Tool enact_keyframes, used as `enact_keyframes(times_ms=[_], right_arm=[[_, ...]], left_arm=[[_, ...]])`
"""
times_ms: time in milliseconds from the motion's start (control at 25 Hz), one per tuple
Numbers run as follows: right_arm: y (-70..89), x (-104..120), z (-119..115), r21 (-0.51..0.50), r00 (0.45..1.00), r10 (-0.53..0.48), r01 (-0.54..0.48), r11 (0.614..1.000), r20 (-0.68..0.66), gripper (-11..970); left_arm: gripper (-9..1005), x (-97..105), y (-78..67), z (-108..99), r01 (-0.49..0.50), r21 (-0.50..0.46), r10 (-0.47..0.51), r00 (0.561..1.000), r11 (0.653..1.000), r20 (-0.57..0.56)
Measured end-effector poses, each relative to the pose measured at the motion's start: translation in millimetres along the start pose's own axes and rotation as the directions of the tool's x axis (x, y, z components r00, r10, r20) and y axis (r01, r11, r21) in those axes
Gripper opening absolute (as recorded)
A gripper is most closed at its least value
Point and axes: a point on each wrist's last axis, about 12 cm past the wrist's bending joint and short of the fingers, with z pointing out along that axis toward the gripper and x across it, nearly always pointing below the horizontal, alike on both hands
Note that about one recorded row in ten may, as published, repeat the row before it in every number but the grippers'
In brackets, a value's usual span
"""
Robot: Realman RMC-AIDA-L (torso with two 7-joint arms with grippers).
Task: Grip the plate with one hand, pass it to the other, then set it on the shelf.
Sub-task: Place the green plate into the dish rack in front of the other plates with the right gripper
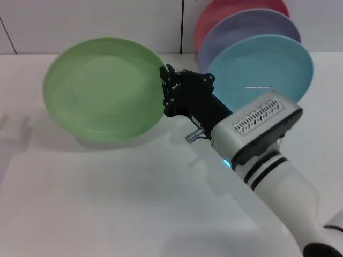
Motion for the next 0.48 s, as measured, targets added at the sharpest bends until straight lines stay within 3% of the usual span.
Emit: enact_keyframes(times_ms=[480], right_arm=[[6.1, -9.4, -39.4, 0.110, 0.994, -0.043, 0.032, 0.993, 0.100, 23]], left_arm=[[528, -0.9, 7.6, 8.2, -0.001, -0.013, 0.000, 0.999, 1.000, -0.038]])
